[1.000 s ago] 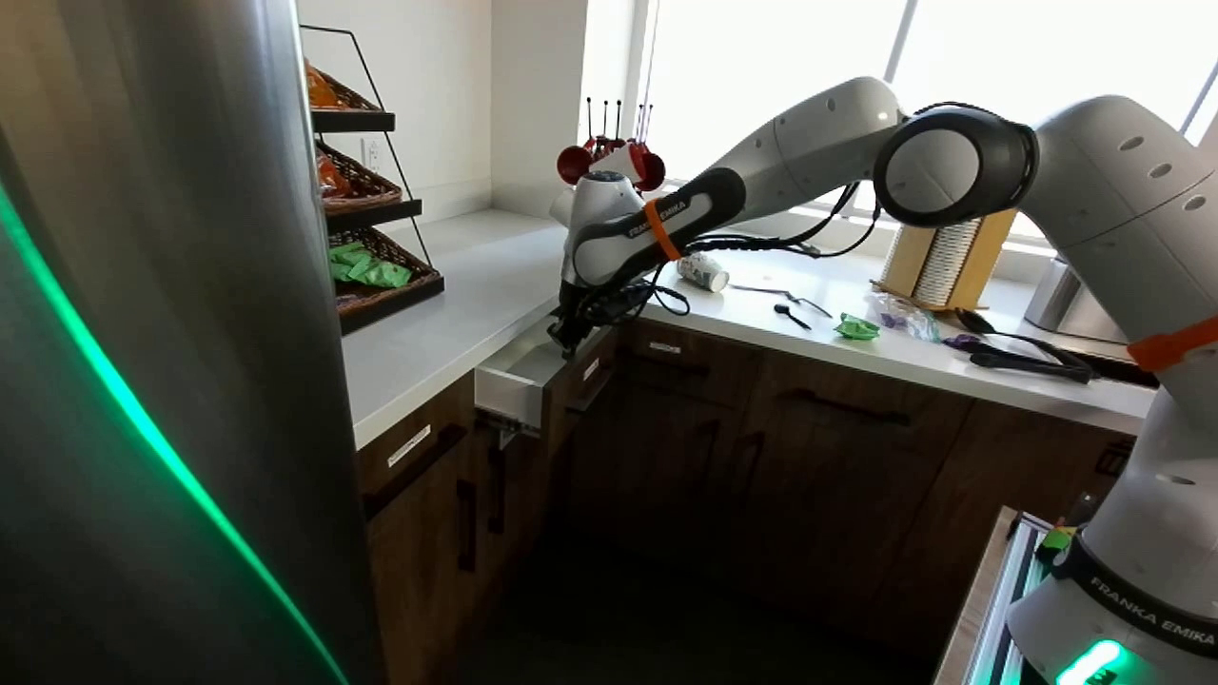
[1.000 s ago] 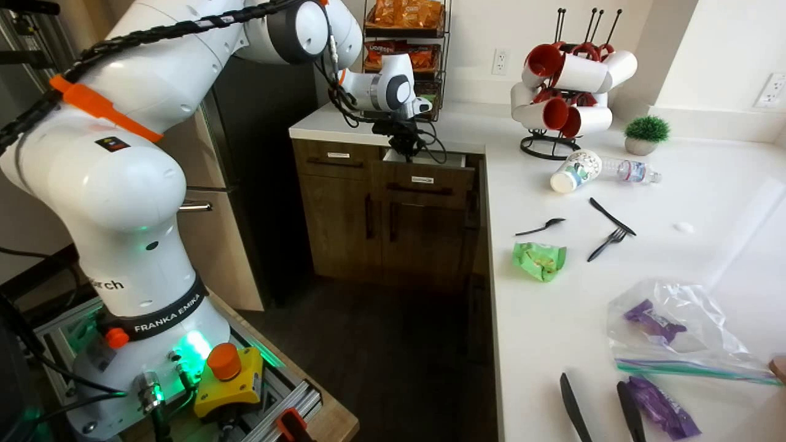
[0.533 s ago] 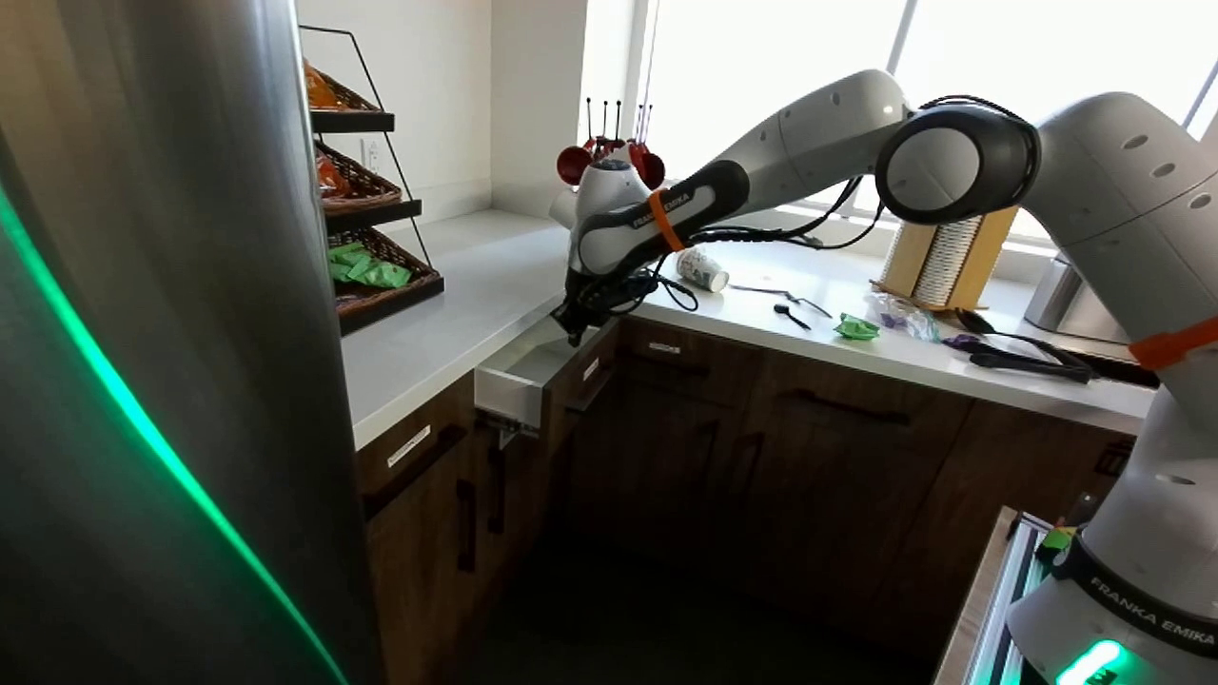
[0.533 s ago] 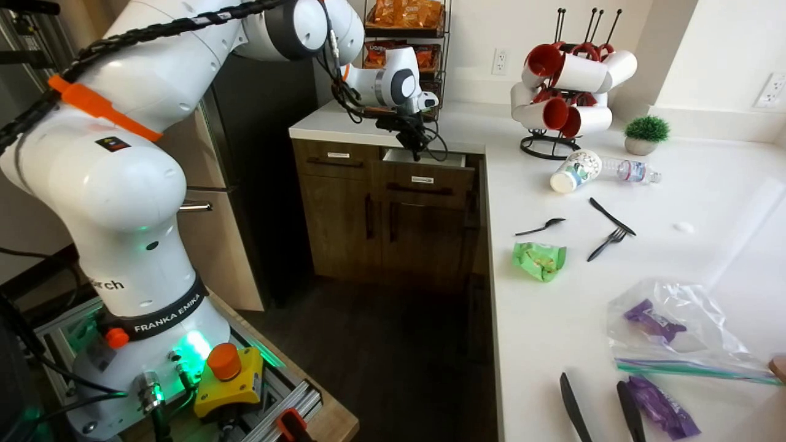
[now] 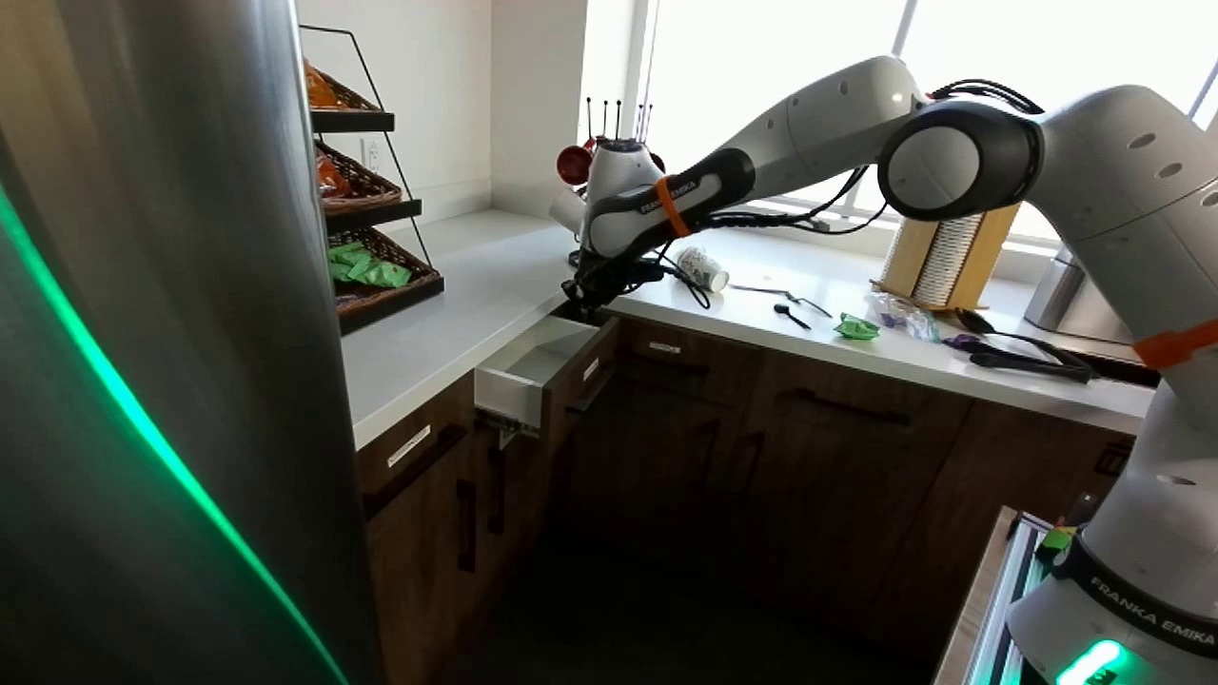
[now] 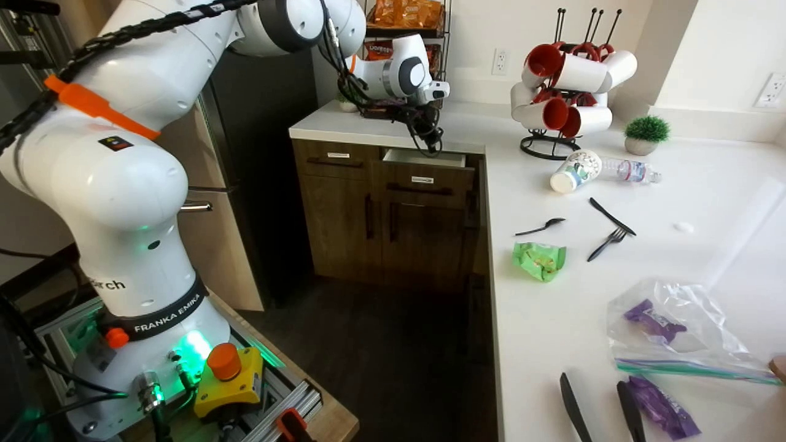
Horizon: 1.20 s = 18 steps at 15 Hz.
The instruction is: Open the top drawer of the cabinet on the left
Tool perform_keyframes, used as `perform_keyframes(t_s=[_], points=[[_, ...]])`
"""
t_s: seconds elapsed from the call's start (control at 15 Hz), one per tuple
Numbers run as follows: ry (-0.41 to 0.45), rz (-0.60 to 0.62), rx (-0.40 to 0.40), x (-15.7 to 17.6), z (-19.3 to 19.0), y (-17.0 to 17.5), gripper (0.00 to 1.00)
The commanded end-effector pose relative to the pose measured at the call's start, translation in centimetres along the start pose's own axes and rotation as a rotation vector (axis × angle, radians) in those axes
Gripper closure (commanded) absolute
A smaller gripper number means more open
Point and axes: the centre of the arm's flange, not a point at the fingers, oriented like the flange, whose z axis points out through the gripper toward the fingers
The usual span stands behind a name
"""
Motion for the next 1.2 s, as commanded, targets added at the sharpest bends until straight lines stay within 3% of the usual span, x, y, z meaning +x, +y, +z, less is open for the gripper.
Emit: perform_keyframes(t_s=[0.0, 0.4, 0.47, 0.73, 1.13], points=[[-0.014, 0.195, -0.046, -1.5, -1.6, 4.5, 1.0], [-0.09, 0.485, -0.133, -3.4, 1.1, 12.1, 1.0], [-0.051, 0.395, -0.125, -0.8, 1.0, 11.1, 0.99], [-0.079, 0.452, -0.146, -2.0, 2.0, 12.3, 0.99], [-0.046, 0.554, -0.247, -2.3, 5.8, 14.2, 1.0]])
